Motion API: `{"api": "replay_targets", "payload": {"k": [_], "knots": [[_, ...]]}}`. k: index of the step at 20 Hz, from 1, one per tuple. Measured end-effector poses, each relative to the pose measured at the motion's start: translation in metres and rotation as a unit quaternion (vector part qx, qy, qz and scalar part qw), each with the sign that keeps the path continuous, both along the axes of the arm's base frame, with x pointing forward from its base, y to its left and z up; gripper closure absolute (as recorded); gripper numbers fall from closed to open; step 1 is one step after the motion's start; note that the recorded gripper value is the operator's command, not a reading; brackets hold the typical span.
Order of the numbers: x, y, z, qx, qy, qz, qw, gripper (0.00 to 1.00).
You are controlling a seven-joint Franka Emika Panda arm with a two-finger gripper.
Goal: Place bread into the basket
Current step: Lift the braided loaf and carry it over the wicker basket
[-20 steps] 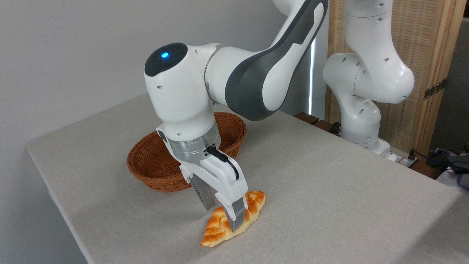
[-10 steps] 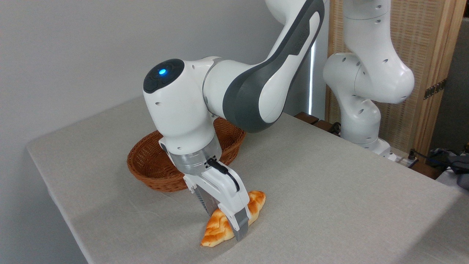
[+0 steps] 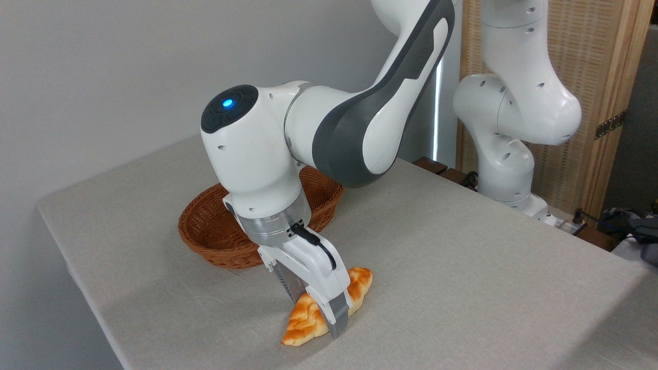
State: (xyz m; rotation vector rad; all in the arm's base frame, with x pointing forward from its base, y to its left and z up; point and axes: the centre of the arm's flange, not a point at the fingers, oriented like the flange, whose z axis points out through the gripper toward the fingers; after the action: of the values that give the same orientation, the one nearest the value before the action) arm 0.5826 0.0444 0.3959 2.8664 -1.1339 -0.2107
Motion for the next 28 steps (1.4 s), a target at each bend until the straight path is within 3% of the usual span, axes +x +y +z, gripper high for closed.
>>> {"api": "replay_targets", "payload": {"k": [11,15,18,21,24,25,26,27,28], "knots": [[0.002,0.0,0.01,0.0,-0.011,0.001,0.9999,0.66],[0.0,-0.002,0.053,-0.012,-0.051,0.008,0.9986,0.65],[-0.008,-0.012,0.09,-0.032,-0.081,0.012,0.9961,0.64],[-0.016,-0.036,0.117,-0.061,-0.105,0.01,0.9926,0.6],[-0.023,-0.077,0.136,-0.071,-0.117,0.005,0.9905,0.58],[-0.025,-0.092,0.14,-0.076,-0.119,0.001,0.9899,0.51],[-0.028,-0.108,0.143,-0.08,-0.12,-0.004,0.9895,0.22],[-0.031,-0.125,0.145,-0.083,-0.12,-0.011,0.9892,0.0],[-0.034,-0.142,0.146,-0.084,-0.119,-0.016,0.9892,0.0]]}}
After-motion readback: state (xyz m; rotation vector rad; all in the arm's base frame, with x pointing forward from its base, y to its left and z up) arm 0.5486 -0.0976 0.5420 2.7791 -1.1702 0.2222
